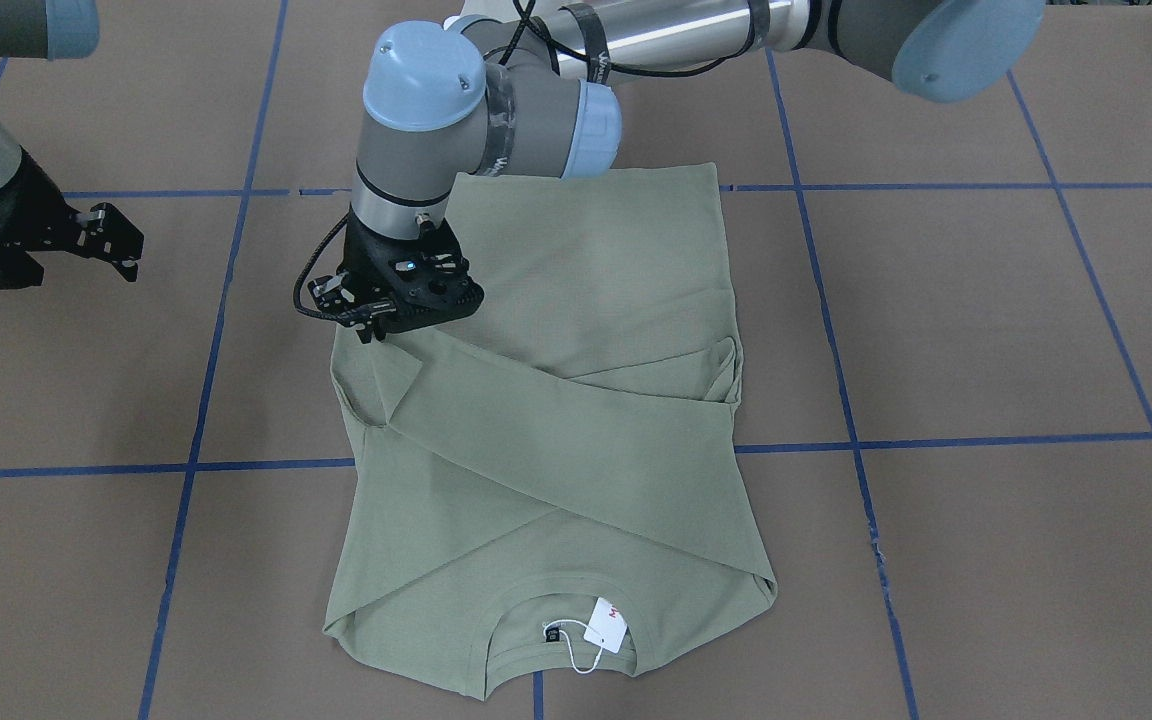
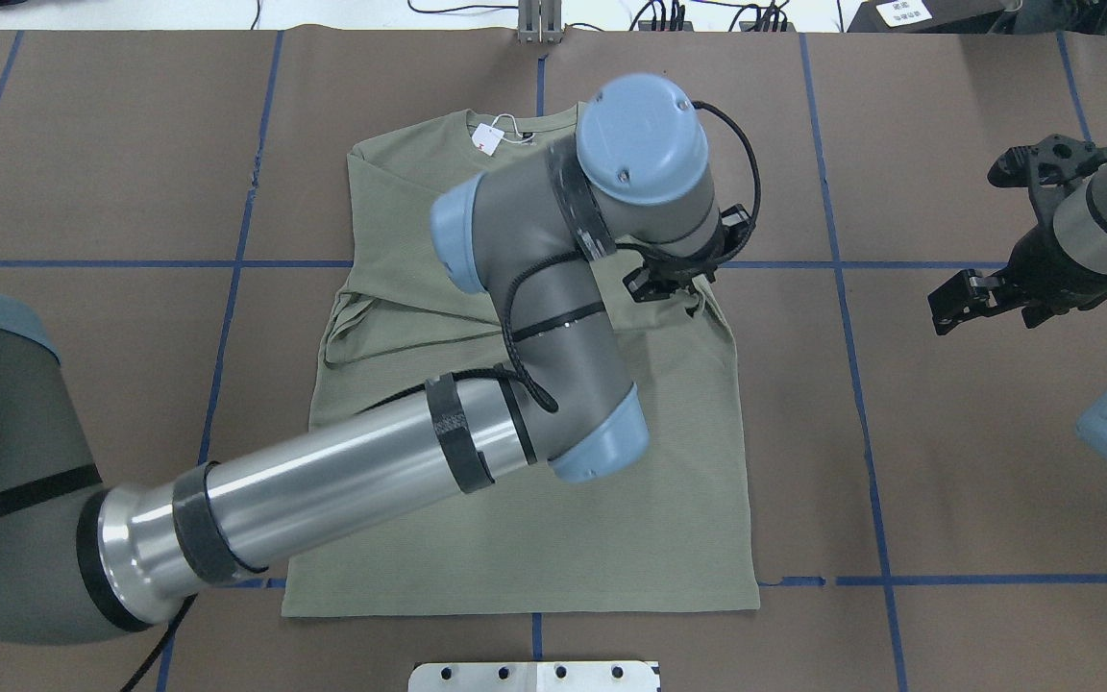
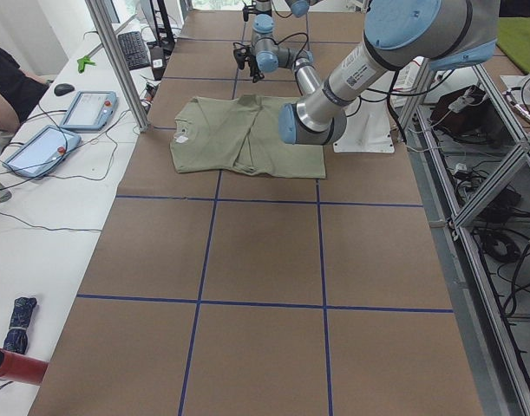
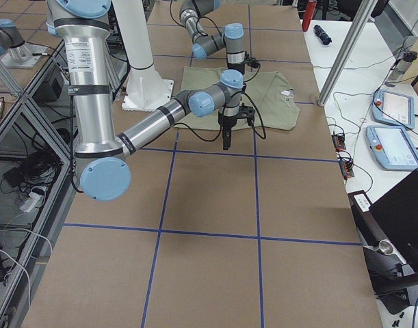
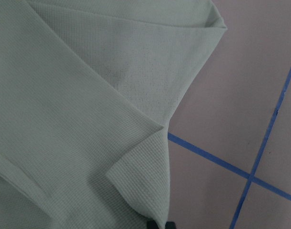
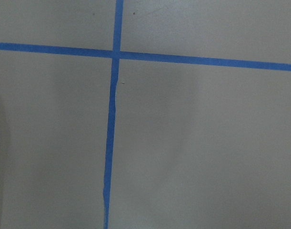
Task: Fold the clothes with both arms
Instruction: 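Carry the sleeve with the left gripper across the shirt body, then release the sleeve and move both grippers to the shirt's sides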
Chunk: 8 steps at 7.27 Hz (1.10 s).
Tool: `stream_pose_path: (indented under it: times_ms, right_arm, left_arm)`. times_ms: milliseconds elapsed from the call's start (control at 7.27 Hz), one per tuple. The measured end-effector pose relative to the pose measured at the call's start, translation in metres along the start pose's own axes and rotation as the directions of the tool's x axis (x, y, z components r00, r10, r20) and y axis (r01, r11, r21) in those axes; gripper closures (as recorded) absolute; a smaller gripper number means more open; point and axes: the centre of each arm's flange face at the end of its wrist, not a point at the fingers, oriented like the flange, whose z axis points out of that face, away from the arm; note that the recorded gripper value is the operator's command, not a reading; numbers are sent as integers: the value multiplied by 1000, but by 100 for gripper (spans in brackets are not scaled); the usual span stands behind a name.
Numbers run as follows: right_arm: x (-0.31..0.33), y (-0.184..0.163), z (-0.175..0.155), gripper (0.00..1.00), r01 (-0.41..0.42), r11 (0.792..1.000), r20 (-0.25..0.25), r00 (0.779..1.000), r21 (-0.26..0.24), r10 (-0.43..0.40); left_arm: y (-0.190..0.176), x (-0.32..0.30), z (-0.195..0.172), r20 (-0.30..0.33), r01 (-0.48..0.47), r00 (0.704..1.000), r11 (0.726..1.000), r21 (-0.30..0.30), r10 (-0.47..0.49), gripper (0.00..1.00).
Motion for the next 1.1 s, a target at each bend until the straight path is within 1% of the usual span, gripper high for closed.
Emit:
stream_pose_path:
  times_ms: [137,275,412,550,687,825,962,1100]
  right_arm:
    - [-1,-1,1,0,1,1000,1,1000,-1,-1]
    - [-1,-1,1,0,5,1000,6,1000,0,-5]
    - [-3,-2,1,0,14,1000,19,1000,11,-14]
    - [-8,-1,2,0,11,1000,40,999,27,-12]
    - [-24,5,7,0,-8,999,70,998,37,5]
    - [-51,18,18,0,-35,998,104,994,44,30]
    - [-82,36,32,0,-68,996,130,990,54,61]
    - [-115,61,47,0,-103,993,145,985,66,92]
  left_arm:
    - [24,-12,13,-51,-15,999,1000,12,16,0]
    - [29,-27,19,-76,-31,997,999,20,32,1]
    - [21,-46,13,-86,-51,995,998,29,53,1]
    - [10,-67,-6,-76,-80,994,996,42,83,1]
    - [0,-87,-34,-47,-128,990,990,56,131,1]
    - [-14,-114,-60,-9,-185,982,981,59,186,1]
    - [-32,-158,-80,34,-247,969,968,51,246,1]
    - [-49,-209,-99,73,-311,949,949,44,308,1]
